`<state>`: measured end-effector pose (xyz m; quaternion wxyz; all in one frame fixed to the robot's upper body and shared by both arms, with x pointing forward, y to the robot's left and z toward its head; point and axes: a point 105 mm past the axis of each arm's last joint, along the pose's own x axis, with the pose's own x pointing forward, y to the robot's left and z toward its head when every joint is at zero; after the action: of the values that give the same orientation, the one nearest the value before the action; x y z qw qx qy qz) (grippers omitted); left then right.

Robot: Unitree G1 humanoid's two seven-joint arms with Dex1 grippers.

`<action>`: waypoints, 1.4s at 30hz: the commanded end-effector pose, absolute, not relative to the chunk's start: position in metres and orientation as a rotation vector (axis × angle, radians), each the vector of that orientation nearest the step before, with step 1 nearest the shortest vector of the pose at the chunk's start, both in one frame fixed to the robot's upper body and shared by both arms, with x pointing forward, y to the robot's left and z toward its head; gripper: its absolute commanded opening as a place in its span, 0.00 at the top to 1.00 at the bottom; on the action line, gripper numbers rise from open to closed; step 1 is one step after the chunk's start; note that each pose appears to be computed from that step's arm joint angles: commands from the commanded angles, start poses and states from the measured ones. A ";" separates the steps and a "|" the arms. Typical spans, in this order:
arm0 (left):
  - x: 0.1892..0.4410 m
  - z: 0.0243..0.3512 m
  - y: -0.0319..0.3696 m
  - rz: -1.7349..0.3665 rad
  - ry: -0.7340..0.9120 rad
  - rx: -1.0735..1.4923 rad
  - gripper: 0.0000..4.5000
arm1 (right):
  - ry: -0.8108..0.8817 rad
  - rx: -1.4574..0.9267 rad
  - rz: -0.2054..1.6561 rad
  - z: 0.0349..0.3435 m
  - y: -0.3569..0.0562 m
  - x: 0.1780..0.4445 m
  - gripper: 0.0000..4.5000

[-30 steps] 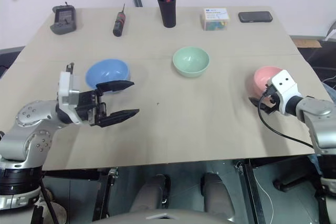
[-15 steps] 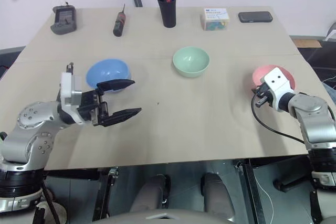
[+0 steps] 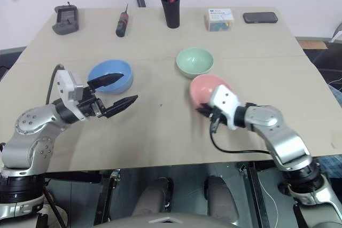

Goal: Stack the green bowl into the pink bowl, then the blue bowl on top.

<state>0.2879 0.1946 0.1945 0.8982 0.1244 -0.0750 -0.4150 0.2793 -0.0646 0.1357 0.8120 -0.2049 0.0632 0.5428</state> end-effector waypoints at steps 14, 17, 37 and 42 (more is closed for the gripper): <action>0.273 0.203 0.203 -0.861 -0.145 0.295 0.00 | 0.076 -0.532 1.398 0.133 0.005 0.291 0.51; 0.273 0.203 0.204 -0.847 -0.139 0.296 0.00 | 0.016 -0.517 1.362 0.148 0.000 0.294 0.24; 0.255 0.215 0.182 -1.107 -0.131 0.106 0.00 | -0.199 -0.875 0.992 0.210 -0.077 0.373 0.01; 0.253 0.213 0.187 -1.059 -0.118 0.138 0.00 | -0.183 -1.072 1.013 0.196 -0.075 0.404 0.01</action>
<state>0.2591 0.1869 0.2004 0.8587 0.0422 -0.0351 -0.5096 0.3979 -0.0799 0.1898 0.7642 -0.4484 -0.0596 0.4598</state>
